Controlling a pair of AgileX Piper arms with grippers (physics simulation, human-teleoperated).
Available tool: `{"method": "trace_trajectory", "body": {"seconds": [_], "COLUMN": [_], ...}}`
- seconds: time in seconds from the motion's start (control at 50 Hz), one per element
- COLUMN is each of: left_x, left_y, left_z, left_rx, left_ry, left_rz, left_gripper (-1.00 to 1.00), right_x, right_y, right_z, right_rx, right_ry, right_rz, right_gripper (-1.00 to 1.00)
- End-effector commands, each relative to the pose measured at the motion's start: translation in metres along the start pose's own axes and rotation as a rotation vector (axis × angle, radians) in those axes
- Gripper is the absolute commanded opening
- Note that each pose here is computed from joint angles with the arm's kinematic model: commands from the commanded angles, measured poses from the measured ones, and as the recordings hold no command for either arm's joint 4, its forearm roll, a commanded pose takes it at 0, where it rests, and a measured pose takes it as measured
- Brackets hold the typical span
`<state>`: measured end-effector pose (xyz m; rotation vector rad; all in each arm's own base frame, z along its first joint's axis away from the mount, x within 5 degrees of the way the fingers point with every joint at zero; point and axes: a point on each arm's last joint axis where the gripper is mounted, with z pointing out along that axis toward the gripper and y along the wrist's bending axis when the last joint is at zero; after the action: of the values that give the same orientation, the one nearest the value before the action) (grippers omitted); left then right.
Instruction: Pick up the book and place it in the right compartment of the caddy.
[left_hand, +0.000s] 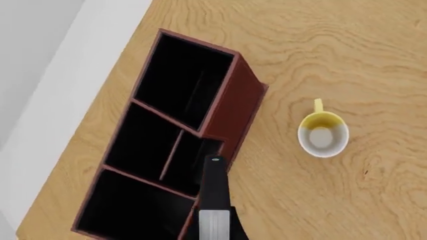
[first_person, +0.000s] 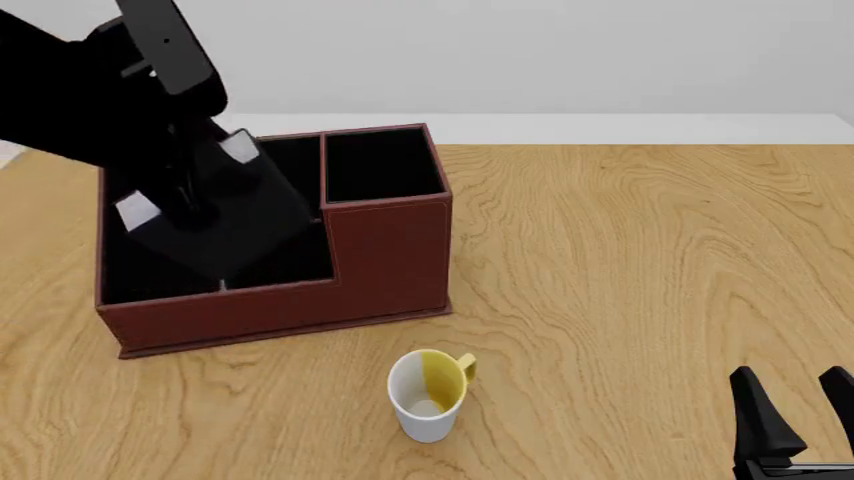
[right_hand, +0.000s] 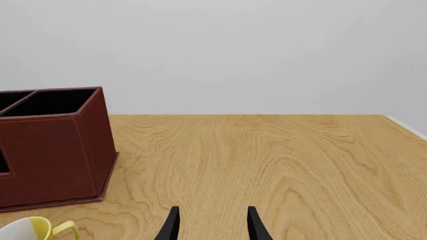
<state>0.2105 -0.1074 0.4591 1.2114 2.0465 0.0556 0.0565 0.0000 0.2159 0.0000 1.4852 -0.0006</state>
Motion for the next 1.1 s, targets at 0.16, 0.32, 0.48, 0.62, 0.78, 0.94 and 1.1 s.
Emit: {"method": "trace_trajectory", "body": {"seconds": [0.16, 0.32, 0.48, 0.62, 0.78, 0.94, 1.1], "left_x": [-0.024, -0.031, -0.044, -0.053, -0.068, -0.080, -0.089], "left_y": [0.021, 0.035, 0.038, 0.041, 0.041, 0.042, 0.047], "left_z": [-0.036, -0.042, -0.040, -0.028, -0.016, 0.001, 0.020], "left_rx": [-0.102, -0.149, -0.146, -0.133, -0.111, -0.092, -0.085], "left_ry": [-0.133, -0.158, -0.187, -0.187, -0.200, -0.200, -0.189], "left_rz": [-0.083, -0.077, -0.088, -0.092, -0.090, -0.091, -0.099], "left_gripper": [-1.00, -1.00, -1.00, -1.00, -1.00, -1.00, -1.00], "right_x": [0.000, 0.000, 0.000, 0.000, 0.000, 0.000, 0.000], "right_y": [0.000, 0.000, 0.000, 0.000, 0.000, 0.000, 0.000], "right_z": [0.000, 0.000, 0.000, 0.000, 0.000, 0.000, 0.000], "right_rx": [0.000, 0.000, 0.000, 0.000, 0.000, 0.000, 0.000], "right_ry": [0.000, 0.000, 0.000, 0.000, 0.000, 0.000, 0.000], "right_rz": [0.000, 0.000, 0.000, 0.000, 0.000, 0.000, 0.000], "right_gripper": [1.00, 1.00, 1.00, 1.00, 1.00, 1.00, 1.00]}}
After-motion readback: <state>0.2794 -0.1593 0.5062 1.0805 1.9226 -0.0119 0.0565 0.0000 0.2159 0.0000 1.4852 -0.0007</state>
